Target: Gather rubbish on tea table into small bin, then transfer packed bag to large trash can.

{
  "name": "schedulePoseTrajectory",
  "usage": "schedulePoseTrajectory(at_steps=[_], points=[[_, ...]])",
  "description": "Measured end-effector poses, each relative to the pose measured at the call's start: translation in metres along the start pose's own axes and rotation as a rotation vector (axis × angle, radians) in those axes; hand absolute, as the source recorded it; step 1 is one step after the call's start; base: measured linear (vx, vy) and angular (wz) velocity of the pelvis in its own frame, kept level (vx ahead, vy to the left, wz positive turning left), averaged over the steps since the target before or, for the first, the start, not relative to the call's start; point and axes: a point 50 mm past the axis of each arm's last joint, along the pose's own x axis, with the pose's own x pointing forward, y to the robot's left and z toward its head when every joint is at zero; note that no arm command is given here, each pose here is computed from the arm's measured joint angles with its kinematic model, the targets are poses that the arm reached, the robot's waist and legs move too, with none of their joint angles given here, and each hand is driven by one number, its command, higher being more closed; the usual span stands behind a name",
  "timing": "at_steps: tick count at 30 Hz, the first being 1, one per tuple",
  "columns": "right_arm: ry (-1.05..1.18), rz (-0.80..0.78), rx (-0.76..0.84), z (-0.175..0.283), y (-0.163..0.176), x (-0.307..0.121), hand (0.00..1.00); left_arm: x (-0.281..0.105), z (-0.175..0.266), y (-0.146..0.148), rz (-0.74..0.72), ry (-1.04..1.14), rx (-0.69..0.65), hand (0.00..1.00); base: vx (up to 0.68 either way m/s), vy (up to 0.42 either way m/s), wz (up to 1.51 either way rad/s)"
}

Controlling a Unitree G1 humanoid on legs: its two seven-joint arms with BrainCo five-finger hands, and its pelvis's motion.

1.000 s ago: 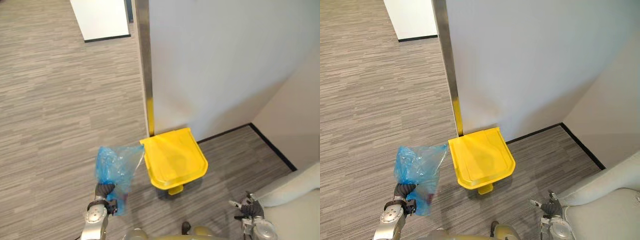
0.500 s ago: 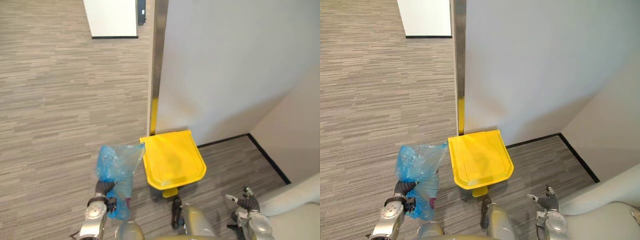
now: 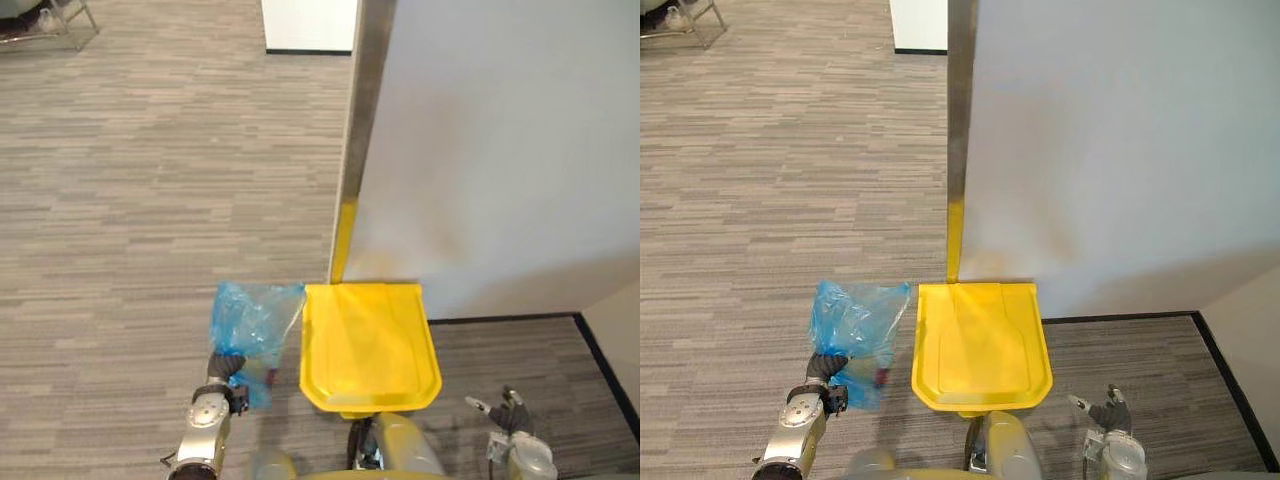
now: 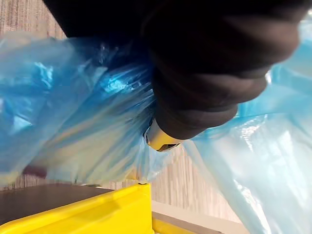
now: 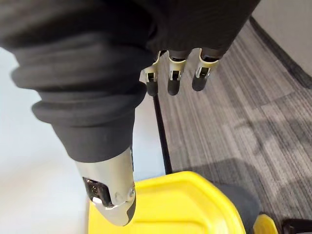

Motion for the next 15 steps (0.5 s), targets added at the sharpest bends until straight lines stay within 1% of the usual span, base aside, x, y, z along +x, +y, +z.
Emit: schedulePoseTrajectory(at_steps=[8,12,15], points=[[0.025,0.047,-0.011,-0.008,0.016,-0.003,0.00,-0.005,-0.011,0.004,0.012,0.039,0.005,1.00,-0.08,-0.004,0.09],[0.023,0.062,-0.027,-0.007,0.020,-0.004,0.00,-0.005,-0.013,0.006,0.020,0.058,0.010,1.00,-0.24,0.065,-0.36],[0.011,0.081,-0.041,-0.005,0.025,-0.004,0.00,-0.004,-0.012,0.014,0.046,0.057,0.029,1.00,-0.31,0.101,-0.53]])
